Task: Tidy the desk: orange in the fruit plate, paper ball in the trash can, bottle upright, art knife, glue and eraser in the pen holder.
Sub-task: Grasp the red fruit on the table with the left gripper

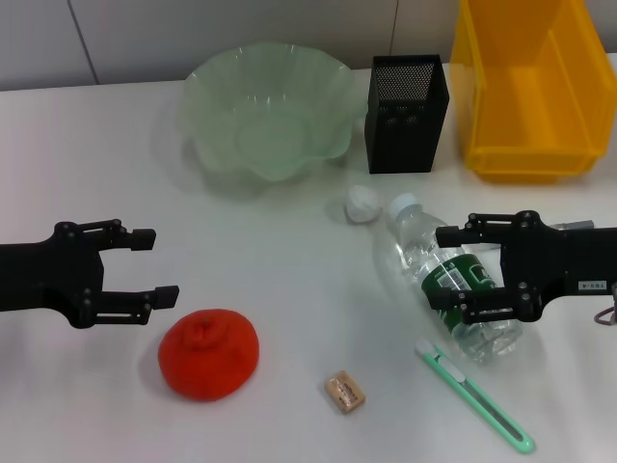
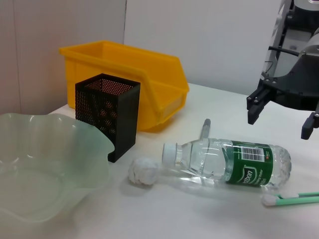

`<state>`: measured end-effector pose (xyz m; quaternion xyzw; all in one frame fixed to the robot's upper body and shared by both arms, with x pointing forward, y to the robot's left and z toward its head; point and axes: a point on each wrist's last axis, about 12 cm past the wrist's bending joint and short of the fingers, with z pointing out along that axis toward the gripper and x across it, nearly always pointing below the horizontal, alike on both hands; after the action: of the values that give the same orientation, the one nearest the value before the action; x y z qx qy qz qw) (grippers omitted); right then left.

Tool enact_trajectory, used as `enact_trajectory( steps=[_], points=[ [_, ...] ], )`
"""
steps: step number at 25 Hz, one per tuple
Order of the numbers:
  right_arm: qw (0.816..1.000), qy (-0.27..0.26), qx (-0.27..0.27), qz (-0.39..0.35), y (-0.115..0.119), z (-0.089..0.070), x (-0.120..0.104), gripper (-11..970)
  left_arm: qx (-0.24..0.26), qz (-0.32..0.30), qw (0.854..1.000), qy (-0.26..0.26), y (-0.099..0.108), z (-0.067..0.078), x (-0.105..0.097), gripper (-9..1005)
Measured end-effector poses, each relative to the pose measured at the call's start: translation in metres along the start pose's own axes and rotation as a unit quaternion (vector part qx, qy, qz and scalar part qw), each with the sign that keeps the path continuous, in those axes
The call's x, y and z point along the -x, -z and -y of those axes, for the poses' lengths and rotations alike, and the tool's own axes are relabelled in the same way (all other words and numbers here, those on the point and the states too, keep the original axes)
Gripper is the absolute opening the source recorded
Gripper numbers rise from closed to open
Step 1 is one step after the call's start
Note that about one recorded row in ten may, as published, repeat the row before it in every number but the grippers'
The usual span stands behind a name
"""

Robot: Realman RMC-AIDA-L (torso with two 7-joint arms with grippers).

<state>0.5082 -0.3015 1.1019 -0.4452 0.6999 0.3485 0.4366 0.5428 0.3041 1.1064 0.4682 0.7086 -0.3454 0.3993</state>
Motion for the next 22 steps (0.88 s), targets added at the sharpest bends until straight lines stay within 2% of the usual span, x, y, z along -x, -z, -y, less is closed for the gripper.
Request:
enact_trajectory(
  steps=[13,16,22],
  points=[
    [1.0,0.0,0.003,0.0,0.004,0.0,0.002,787,-0.033,-0.006,0.999,-0.003,-0.005,0.006,0.002,833],
    [1.0,-0.001,0.004,-0.001,0.005,0.001,0.004,787,-0.058,-0.008,0.998,0.006,-0.013,0.012,-0.003,833],
    [1.0,-0.003,0.008,-0.003,0.004,0.001,0.007,786,-0.056,-0.01,0.998,0.004,-0.016,0.016,-0.014,833]
  ],
)
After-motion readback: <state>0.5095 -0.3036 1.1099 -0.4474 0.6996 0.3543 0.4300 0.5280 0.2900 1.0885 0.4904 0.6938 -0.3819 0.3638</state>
